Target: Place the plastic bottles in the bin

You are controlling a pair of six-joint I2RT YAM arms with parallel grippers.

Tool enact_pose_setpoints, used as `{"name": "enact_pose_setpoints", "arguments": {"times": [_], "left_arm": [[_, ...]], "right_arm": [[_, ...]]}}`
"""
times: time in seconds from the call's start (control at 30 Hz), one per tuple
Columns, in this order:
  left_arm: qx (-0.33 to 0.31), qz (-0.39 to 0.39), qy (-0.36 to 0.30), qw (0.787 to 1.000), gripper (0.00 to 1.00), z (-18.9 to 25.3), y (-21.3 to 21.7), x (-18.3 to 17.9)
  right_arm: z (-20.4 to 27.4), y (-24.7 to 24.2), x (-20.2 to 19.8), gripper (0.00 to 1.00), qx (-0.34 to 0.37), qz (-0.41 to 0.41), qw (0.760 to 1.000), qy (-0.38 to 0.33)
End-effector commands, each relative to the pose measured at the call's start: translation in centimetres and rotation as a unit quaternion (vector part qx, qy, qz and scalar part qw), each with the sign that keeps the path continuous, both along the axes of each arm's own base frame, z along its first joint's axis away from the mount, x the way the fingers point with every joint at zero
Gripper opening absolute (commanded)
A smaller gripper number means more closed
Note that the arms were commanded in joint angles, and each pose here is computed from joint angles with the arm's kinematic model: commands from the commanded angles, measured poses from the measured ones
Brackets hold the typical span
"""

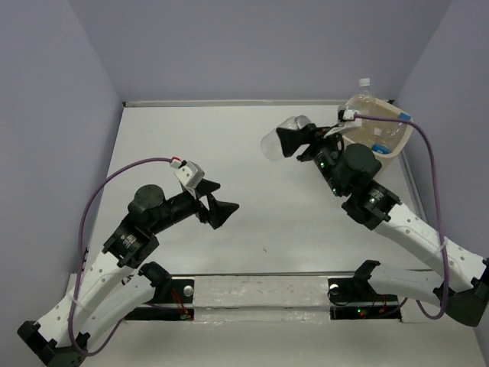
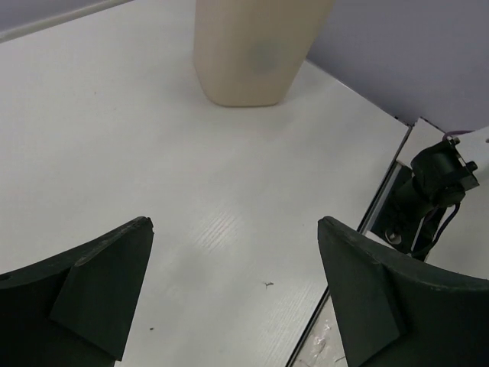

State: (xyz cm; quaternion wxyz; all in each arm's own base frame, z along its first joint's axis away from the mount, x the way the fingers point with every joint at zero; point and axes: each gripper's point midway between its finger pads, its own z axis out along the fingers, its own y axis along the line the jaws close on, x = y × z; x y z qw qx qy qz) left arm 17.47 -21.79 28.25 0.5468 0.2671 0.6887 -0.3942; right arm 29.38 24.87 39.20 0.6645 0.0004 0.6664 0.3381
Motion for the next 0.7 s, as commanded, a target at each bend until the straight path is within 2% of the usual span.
{"name": "enact_pose_setpoints", "arguments": {"times": [0.0, 0.03, 0.13, 0.27, 0.3, 0.47, 0.67], "left_arm": [[-0.016, 0.029, -0.021, 0.999, 0.99, 1.4, 0.7, 0.6], [-0.010, 0.038, -0.015, 0.999, 0.99, 1.0, 0.9, 0.8], [-0.006, 0.065, -0.013, 0.998, 0.99, 1.0, 1.6, 1.4], [-0.010, 0.082, -0.016, 0.996, 0.99, 1.4, 2.3, 1.4], [-0.012, 0.082, -0.017, 0.996, 0.99, 1.5, 2.3, 1.3], [-0.022, 0.086, -0.024, 0.996, 0.99, 2.0, 2.8, 0.9], [-0.026, 0.082, -0.027, 0.996, 0.99, 2.3, 2.9, 0.5]], "right_arm": [[7.3, -12.9, 1.6, 0.26, -0.087, -0.270, 0.956, -0.076], [8.9, -16.0, 1.4, 0.26, -0.096, -0.335, 0.934, -0.074], [10.4, -22.8, 1.4, 0.26, -0.157, -0.454, 0.875, -0.059], [9.9, -27.7, 1.4, 0.26, -0.223, -0.530, 0.818, -0.030], [9.5, -28.1, 1.7, 0.26, -0.234, -0.537, 0.810, -0.023], [4.8, -29.5, 4.7, 0.26, -0.306, -0.542, 0.783, 0.030], [-0.8, -30.5, 7.1, 0.26, -0.301, -0.497, 0.810, 0.084]]}}
